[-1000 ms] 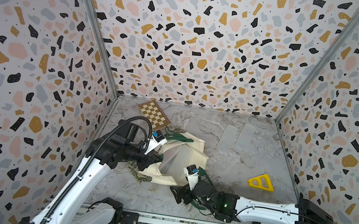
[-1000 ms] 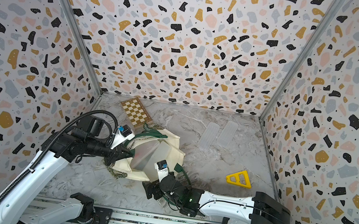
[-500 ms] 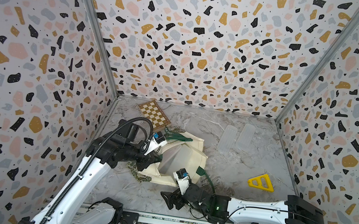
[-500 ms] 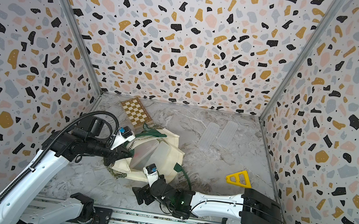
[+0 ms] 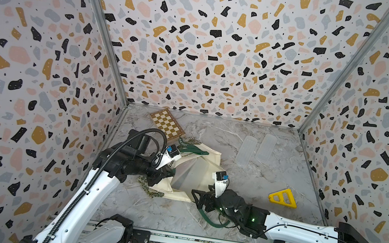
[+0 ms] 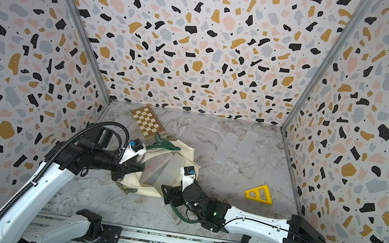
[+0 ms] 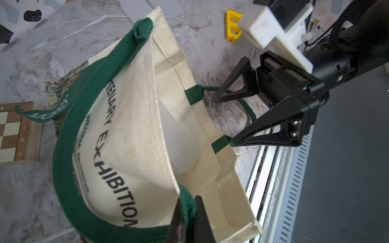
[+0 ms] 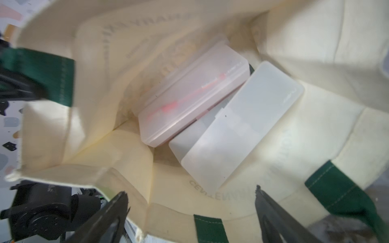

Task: Take out the pencil case from the canvas bag
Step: Pick up the pencil case from the canvas bag.

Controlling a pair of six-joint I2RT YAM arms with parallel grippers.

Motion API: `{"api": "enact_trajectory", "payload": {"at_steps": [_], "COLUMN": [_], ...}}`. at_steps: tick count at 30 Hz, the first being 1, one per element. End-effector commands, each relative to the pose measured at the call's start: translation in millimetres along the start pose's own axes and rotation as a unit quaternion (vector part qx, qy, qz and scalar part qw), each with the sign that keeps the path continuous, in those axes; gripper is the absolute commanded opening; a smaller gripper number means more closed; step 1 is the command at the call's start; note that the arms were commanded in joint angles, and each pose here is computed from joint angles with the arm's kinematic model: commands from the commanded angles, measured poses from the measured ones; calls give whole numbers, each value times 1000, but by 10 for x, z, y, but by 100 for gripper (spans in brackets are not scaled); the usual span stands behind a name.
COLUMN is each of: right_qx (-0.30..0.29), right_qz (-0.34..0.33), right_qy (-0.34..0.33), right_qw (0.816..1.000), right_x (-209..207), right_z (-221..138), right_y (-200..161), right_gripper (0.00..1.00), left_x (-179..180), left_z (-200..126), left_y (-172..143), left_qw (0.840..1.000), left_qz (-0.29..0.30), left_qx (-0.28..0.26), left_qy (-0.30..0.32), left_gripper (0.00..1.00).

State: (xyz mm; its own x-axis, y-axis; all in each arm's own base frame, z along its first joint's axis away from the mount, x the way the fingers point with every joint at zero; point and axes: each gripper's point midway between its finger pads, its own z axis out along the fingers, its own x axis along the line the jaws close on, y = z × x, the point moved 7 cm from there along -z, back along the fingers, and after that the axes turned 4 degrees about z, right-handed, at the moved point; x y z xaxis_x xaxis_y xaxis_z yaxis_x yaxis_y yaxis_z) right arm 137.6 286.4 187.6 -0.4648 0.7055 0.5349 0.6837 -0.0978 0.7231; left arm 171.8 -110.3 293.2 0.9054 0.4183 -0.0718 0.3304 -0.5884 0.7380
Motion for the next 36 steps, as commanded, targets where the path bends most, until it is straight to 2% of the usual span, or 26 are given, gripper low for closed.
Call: {"api": "enact_trajectory", "payload": {"at_steps": [1,9,22,36], "right_qx": [15,26,8,26], "right_qz": [64,101,153,154], "right_qy": [-55,-88,-119,-108], "right_qw": [996,991,981,982], "right_x": [-183,-291,-377,-109], "right_z": [99,307,453,810], "right_y": [17,32,31,-78], "right_gripper": [95,96,97,100], "left_x": [-14,-39,-125,-156], "left_z": [-71,-77,-20,-19], "left_y": [107,102,-66,-107], "left_qw": [1000,999,999,999], "left_qz": [20,31,47,45], "left_qx": [-21,-27,-25,-29], "left_qy": [-2,-5,-13,-10], "left_gripper": [0,0,0,0]}}
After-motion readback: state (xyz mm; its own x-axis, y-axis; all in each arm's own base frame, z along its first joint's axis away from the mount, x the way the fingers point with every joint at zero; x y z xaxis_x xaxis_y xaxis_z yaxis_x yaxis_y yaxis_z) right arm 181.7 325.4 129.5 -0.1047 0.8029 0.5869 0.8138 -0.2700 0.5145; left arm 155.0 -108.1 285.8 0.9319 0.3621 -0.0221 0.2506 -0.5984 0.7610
